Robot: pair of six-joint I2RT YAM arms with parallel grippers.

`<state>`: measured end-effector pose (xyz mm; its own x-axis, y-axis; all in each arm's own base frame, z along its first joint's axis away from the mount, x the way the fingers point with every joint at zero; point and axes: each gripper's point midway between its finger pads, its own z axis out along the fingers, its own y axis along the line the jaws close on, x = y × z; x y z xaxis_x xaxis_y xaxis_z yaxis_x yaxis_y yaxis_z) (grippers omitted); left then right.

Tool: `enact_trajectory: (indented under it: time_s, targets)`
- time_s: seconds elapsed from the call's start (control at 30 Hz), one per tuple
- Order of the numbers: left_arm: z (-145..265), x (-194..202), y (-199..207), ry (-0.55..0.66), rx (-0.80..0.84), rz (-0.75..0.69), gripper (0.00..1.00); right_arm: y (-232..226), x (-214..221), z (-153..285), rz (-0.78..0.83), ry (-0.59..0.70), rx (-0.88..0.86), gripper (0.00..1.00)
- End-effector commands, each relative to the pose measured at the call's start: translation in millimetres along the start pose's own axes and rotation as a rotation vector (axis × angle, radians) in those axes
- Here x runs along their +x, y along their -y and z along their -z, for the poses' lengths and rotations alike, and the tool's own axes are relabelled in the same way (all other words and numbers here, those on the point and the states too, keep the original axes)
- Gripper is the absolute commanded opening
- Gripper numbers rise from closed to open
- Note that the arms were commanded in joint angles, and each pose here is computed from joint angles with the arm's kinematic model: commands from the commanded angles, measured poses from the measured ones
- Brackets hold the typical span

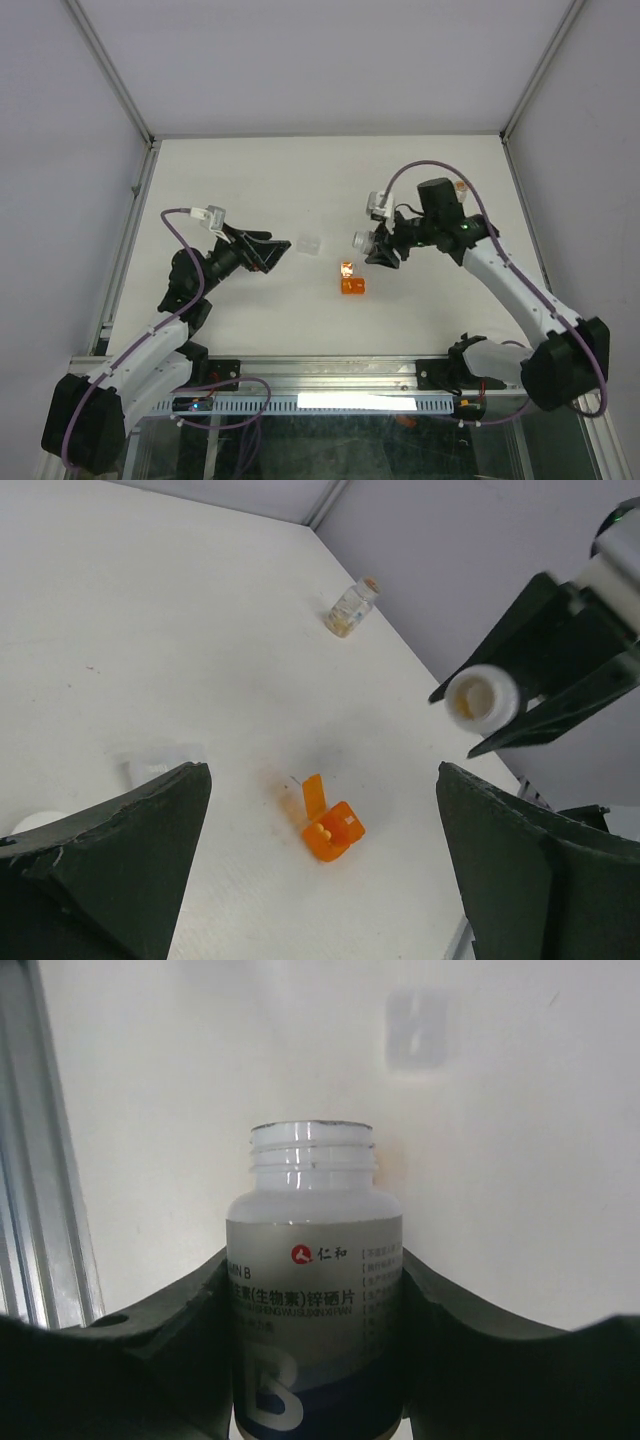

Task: Sort the pills into containers
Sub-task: Pour the pill into the pill container.

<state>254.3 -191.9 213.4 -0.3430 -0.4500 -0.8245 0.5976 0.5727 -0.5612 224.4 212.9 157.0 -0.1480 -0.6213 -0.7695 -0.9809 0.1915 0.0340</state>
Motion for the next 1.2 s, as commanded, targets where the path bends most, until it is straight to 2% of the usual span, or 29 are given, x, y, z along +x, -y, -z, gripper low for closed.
enact_trajectory:
  time_s: [0.0,0.03,0.07,0.1,0.23,0.3,0.37,0.57,0.7,0.77,0.93,1.17]
  targets:
    - [-7,-24,25,0.05,0.1,0.041,0.99,-20,-122,69,0.245,0.553,-0.042,0.0]
    - [-10,-25,27,0.04,0.109,0.063,0.99,-19,-142,85,0.241,0.614,-0.04,0.0]
    - [-12,-26,29,0.033,0.113,0.076,0.99,-9,-163,100,0.347,0.67,0.022,0.0]
    - [-14,-26,30,0.019,0.115,0.09,0.99,-16,-182,115,0.214,0.747,-0.036,0.0]
    - [-25,-25,33,-0.056,0.108,0.147,0.99,-40,-231,183,0.182,1.138,-0.109,0.0]
    - [-27,-23,31,-0.102,0.08,0.159,0.99,-57,-237,204,0.161,1.221,-0.189,0.0]
    - [-27,-21,26,-0.14,0.03,0.148,0.99,-67,-230,208,0.196,1.229,-0.177,0.0]
    - [-20,-13,-21,-0.222,-0.264,0.108,0.93,-68,-183,181,0.22,1.145,0.049,0.0]
    - [-20,-2,-49,-0.281,-0.418,0.095,0.79,-72,-156,158,0.224,1.037,0.016,0.0]
    - [-23,6,-59,-0.31,-0.486,0.059,0.76,-72,-148,150,0.225,0.991,-0.002,0.0]
    - [-28,27,-81,-0.4,-0.648,-0.067,0.76,-66,-133,133,0.188,0.925,-0.035,0.0]
    - [-35,50,-104,-0.489,-0.696,-0.109,0.76,-59,-122,120,0.146,0.87,-0.08,0.0]
